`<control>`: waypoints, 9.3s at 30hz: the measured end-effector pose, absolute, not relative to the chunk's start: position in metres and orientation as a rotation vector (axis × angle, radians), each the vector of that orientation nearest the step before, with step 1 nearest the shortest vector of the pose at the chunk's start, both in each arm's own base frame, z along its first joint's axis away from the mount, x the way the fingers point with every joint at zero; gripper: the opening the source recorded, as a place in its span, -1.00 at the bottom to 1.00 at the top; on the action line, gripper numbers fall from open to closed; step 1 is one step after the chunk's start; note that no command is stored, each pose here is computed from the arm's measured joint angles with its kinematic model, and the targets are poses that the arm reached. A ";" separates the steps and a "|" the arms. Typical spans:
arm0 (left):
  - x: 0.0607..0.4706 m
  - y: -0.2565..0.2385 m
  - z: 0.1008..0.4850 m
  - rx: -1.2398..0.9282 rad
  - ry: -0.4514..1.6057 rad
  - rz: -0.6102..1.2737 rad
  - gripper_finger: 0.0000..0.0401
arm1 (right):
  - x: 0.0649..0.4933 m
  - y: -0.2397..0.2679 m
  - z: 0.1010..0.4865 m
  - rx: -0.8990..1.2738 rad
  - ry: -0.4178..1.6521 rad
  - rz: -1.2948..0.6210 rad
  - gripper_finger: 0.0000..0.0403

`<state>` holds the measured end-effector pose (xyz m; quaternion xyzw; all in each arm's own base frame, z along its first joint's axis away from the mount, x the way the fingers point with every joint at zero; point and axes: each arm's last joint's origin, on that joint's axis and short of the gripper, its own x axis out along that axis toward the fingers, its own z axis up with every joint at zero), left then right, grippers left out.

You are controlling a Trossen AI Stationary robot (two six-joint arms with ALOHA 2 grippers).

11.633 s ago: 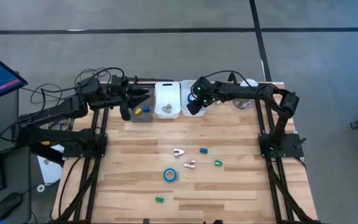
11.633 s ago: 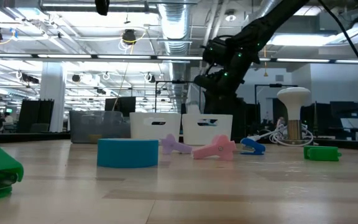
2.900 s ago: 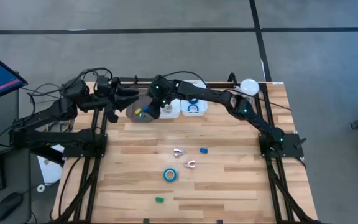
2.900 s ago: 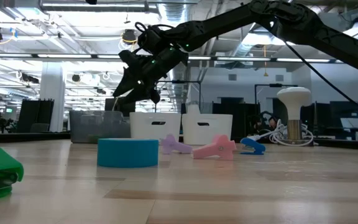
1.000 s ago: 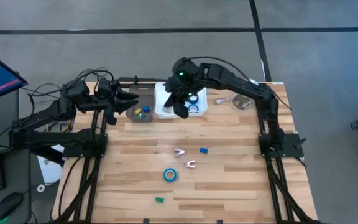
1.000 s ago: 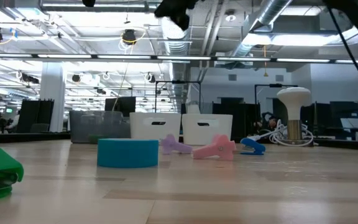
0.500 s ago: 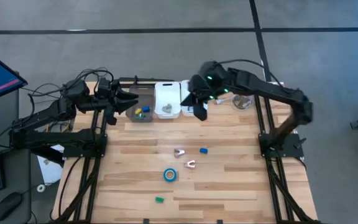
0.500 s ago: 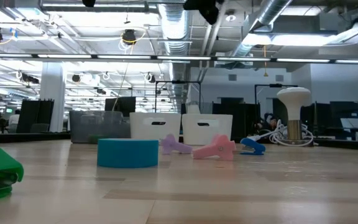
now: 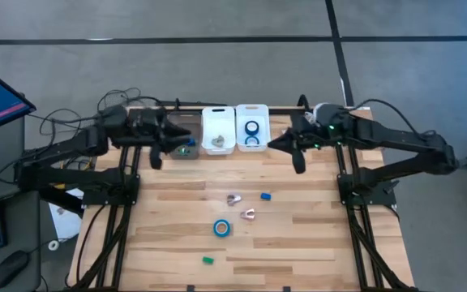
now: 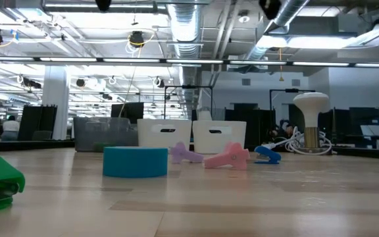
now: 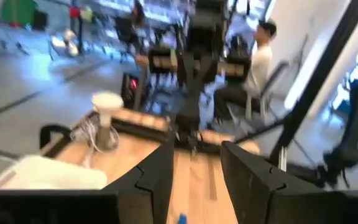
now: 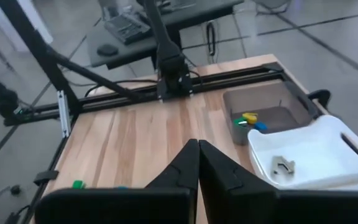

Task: Pick and place Stapler, Stapler remover, tape
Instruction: Put the violet staple remover into the left white bin

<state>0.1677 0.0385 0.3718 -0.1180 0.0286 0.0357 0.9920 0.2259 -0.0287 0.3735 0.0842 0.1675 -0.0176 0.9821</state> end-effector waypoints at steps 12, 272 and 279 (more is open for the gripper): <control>0.225 0.033 0.332 -0.167 0.280 -0.003 -0.37 | 0.201 -0.010 0.361 0.287 0.458 -0.021 -1.00; 0.381 0.061 0.174 -0.331 1.140 0.284 -0.11 | 0.167 -0.048 0.335 0.092 0.809 -0.444 -1.00; 0.386 0.058 0.153 -0.362 1.194 0.242 -0.12 | 0.167 -0.049 0.335 0.092 0.809 -0.445 -1.00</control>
